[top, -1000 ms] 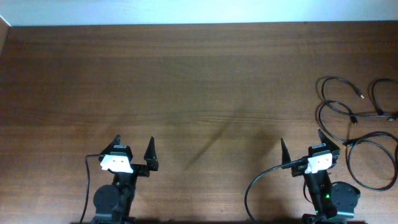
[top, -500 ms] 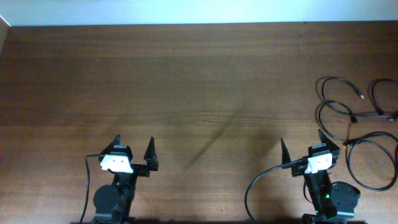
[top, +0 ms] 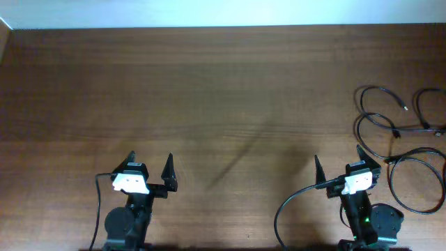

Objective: Untangle cables

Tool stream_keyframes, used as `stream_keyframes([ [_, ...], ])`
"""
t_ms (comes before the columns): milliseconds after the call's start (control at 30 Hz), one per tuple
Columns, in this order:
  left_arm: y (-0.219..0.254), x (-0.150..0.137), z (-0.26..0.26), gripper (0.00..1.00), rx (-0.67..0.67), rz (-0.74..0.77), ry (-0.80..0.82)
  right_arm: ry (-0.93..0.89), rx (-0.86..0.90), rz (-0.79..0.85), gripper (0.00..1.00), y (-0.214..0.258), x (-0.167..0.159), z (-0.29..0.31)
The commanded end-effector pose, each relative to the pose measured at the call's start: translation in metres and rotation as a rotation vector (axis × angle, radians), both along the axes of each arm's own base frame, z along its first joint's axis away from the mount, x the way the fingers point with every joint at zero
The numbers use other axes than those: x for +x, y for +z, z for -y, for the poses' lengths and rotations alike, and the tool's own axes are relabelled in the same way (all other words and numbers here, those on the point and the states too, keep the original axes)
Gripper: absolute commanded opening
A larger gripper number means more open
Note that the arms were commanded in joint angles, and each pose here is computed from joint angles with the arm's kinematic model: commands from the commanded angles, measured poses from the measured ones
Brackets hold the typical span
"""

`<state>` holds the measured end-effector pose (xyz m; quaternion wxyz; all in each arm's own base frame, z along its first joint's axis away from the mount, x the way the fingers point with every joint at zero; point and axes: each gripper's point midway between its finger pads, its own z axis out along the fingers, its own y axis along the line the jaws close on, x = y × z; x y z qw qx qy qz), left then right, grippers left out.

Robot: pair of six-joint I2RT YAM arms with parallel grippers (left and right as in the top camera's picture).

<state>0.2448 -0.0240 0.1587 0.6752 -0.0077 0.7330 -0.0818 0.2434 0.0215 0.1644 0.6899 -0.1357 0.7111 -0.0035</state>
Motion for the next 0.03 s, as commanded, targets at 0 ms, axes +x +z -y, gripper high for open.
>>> stream_keyframes([
  [0, -0.0020, 0.0002, -0.0024, 0.99, 0.013, -0.001, 0.010, -0.003, 0.003, -0.001, 0.99, -0.0015, -0.0003, -0.0003],
])
